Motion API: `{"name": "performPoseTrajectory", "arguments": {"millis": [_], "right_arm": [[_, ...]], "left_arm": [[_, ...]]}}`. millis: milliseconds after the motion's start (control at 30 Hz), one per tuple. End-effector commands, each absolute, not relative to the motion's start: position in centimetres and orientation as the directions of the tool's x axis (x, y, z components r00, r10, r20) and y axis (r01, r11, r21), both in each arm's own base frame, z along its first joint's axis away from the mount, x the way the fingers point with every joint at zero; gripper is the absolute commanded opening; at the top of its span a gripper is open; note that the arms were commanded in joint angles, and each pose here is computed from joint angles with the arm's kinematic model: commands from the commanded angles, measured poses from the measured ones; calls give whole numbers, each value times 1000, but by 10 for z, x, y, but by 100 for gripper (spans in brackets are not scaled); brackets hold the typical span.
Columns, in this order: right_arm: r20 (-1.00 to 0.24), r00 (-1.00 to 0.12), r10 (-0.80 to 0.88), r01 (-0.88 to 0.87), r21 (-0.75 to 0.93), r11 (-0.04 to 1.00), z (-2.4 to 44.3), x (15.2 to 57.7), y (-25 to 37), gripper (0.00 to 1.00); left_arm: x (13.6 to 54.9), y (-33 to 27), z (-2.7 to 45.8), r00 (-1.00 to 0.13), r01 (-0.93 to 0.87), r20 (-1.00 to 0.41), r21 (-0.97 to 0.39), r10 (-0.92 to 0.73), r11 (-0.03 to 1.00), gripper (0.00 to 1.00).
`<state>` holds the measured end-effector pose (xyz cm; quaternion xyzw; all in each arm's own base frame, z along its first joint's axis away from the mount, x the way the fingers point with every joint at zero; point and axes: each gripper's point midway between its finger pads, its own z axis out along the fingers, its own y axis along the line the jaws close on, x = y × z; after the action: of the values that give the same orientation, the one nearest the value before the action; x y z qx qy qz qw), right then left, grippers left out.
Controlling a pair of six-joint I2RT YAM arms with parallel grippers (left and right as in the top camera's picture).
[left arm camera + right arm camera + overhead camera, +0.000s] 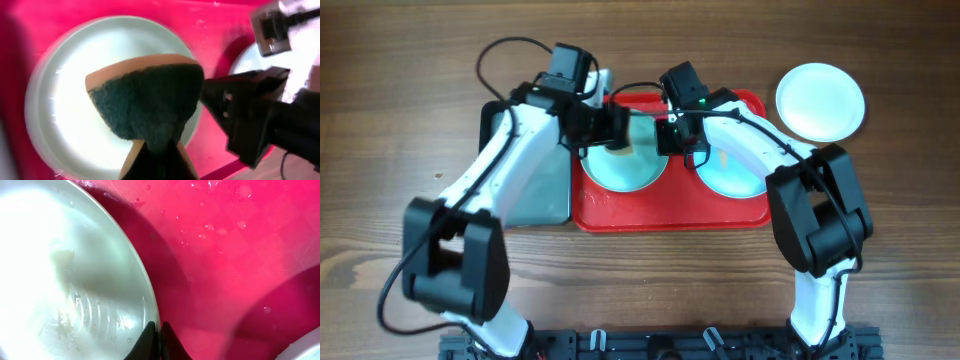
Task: Clean dirty plates on tray and stack at the side
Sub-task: 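Dip the sponge back into the black water tray with left gripper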
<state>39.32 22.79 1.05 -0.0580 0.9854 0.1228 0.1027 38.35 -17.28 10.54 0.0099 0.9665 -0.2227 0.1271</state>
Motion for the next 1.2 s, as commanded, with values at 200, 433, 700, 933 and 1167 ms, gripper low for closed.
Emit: {"name": "performPoseTrajectory", "arguments": {"millis": [200, 433, 700, 933, 1167], "right_arm": [[-198, -974, -112, -156, 224, 962, 3, 387, 230, 20], [-198, -974, -111, -156, 224, 962, 3, 387, 230, 20], [-198, -974, -112, -156, 224, 962, 3, 387, 230, 19], [-201, -974, -108, -153, 226, 962, 3, 388, 230, 9], [-202, -973, -108, -153, 227, 962, 3, 388, 230, 9]], "left_arm": [[367, -23, 104, -960, -197, -155, -220, -234, 955, 5], [356, 9, 78, -978, -111, -164, -128, -131, 986, 6], [342, 8, 42, -980, -113, -147, -127, -131, 985, 5], [343, 8, 42, -979, -116, -151, -129, -135, 985, 5], [346, 0, 44, -977, -110, -160, -173, -138, 979, 5]]}}
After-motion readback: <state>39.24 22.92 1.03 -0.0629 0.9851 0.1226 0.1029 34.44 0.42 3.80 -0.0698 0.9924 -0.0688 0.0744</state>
